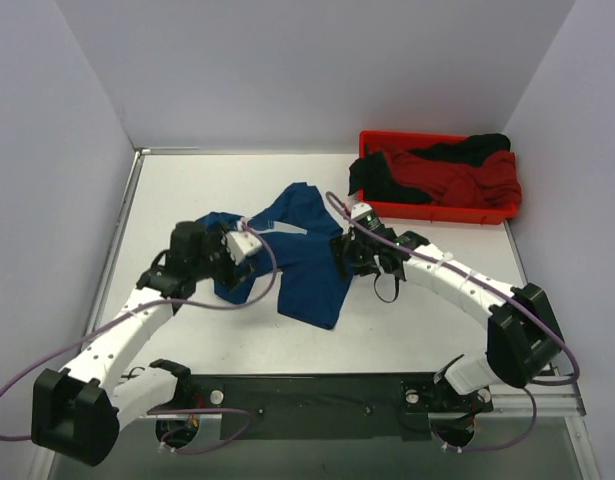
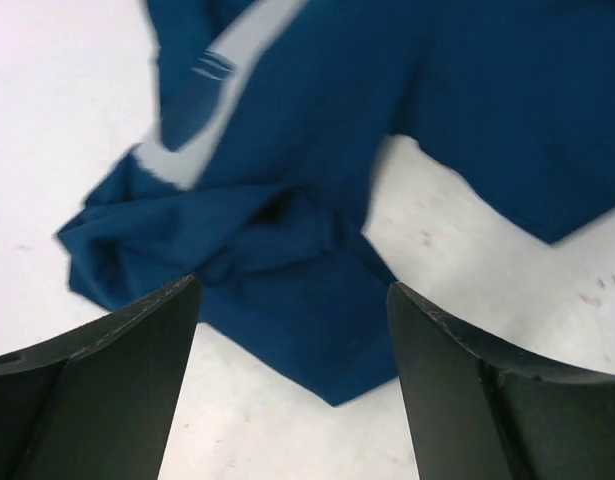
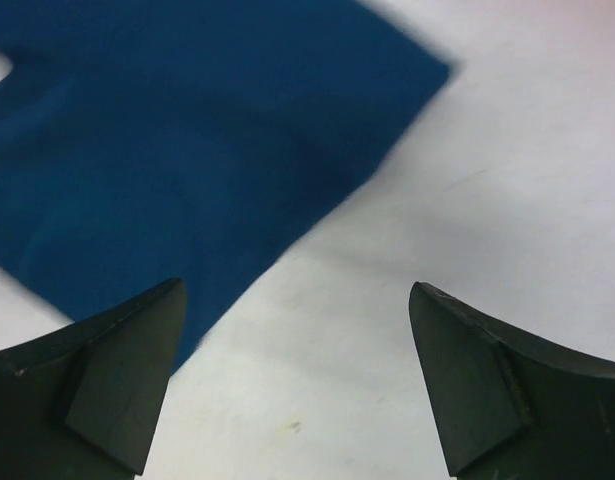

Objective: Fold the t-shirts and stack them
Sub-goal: Flatten out the tshirt

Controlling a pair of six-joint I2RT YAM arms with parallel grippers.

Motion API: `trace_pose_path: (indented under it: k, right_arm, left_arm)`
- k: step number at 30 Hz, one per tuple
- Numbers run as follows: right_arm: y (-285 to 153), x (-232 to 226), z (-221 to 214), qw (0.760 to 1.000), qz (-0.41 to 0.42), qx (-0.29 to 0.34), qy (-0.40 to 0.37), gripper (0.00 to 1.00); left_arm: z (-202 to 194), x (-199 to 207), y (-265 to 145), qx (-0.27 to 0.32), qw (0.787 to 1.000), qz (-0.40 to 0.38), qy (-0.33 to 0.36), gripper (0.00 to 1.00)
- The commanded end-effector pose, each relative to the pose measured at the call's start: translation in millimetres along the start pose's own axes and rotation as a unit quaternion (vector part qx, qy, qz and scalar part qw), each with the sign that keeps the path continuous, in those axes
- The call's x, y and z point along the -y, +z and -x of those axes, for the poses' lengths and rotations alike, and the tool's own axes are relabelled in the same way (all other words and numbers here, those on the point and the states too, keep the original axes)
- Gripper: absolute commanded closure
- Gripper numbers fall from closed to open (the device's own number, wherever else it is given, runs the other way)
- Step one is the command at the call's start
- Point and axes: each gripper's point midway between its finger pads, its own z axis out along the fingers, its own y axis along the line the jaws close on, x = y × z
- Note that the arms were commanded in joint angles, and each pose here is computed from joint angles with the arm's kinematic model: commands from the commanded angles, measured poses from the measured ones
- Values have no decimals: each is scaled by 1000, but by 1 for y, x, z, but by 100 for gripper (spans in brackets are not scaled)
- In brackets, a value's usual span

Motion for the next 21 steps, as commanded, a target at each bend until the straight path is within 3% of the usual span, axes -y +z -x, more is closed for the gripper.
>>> trace_pose_path:
  k: [1,8,12,14,15,16,17,18,19,20,21]
  right_arm:
    - [-12,-31,-51,997,52,-56,10,13]
    - [7,-76,-102,993,64,-93,-37,14]
    - [27,-76,-123,991,37,-121,-36,18]
    - [33,-75,-131,990,31,-135,-34,32]
    - [33,-75,-134,989,32,-140,-34,50]
    - [35,-76,-136,988,33,-144,-33,59]
    - [35,-75,-138,988,34,-146,-34,82]
    - [34,-76,-135,989,37,-140,-32,94]
    - [32,-76,-133,990,39,-136,-31,100]
    - [27,-82,-129,989,60,-132,-27,100]
    - [24,-80,-124,990,62,-127,-23,100]
  left_arm:
    - [-69,60,0,-98,988,-68,94,13]
    - [-96,58,30,-143,978,-36,150,9]
    - [-110,51,43,-165,973,-20,161,9]
    - [-120,41,48,-180,970,10,162,11]
    - [-124,39,48,-186,970,20,158,13]
    - [-132,35,48,-206,965,32,159,18]
    - [-136,32,46,-215,963,40,158,26]
    - [-137,32,46,-219,962,40,156,46]
    - [-136,31,44,-219,962,43,154,63]
    - [-135,28,42,-222,962,47,148,100]
    - [-124,22,37,-210,966,65,135,100]
